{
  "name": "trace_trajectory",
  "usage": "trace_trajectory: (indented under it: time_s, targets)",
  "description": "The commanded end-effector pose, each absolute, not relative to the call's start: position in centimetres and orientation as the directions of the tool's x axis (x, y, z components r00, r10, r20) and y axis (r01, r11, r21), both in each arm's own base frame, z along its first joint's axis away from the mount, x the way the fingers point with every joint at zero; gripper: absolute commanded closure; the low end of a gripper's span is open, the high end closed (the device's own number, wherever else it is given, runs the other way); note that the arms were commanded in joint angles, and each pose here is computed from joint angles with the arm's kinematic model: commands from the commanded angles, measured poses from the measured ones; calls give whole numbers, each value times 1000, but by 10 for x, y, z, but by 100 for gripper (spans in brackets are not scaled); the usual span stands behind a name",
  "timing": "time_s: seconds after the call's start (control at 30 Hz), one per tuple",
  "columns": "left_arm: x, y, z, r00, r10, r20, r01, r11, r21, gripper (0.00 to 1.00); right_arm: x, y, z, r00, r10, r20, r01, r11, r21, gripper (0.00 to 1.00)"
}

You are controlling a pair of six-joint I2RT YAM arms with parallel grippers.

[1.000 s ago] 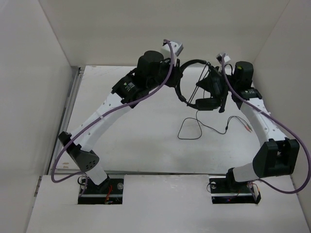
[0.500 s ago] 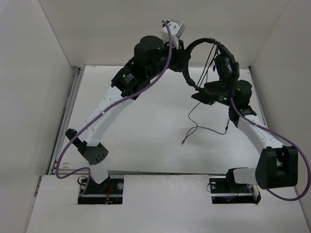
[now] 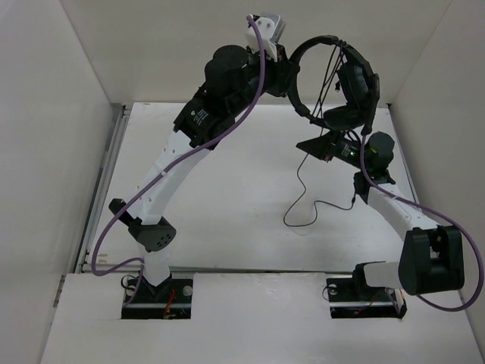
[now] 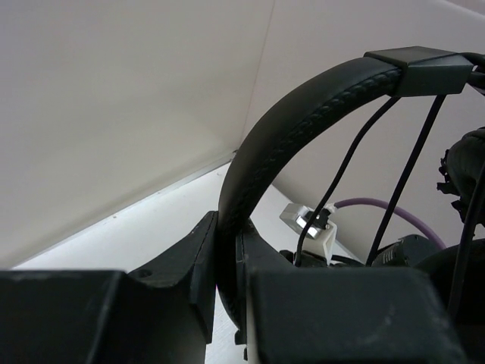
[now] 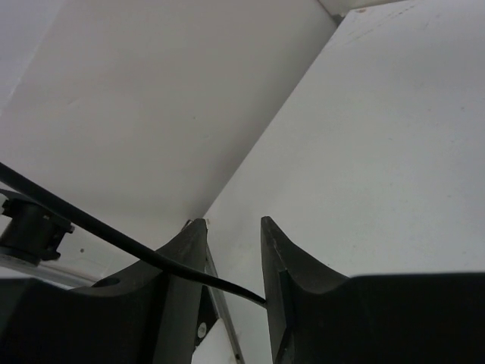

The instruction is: Wrap the headphones

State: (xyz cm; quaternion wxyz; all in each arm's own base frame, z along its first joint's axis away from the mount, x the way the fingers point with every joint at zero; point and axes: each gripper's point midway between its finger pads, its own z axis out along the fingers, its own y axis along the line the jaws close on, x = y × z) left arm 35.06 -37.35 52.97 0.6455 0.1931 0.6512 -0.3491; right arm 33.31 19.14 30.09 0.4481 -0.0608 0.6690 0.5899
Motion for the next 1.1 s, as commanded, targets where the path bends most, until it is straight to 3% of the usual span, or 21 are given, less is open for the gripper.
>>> trace_trajectory:
  time_s: [0.0,0.47,0.77,1.07]
  targets:
    - [340,-347,603,58,-361,-931,702,678,-219,100,331,198,320,-569,478,-669,-646,244,723,59]
    - [388,-321,611,173,-387,-906,551,800,-237,100,299,238,335,-594,423,-684,-707,131,695,58]
    - [395,-320,612,217,-371,-903,512,831,-219,100,278,273,383,-593,390,-704,-768,-12,641,60]
    - [409,-296,620,305,-324,-896,394,899,-191,100,251,303,359,-663,291,-690,-735,-81,673,59]
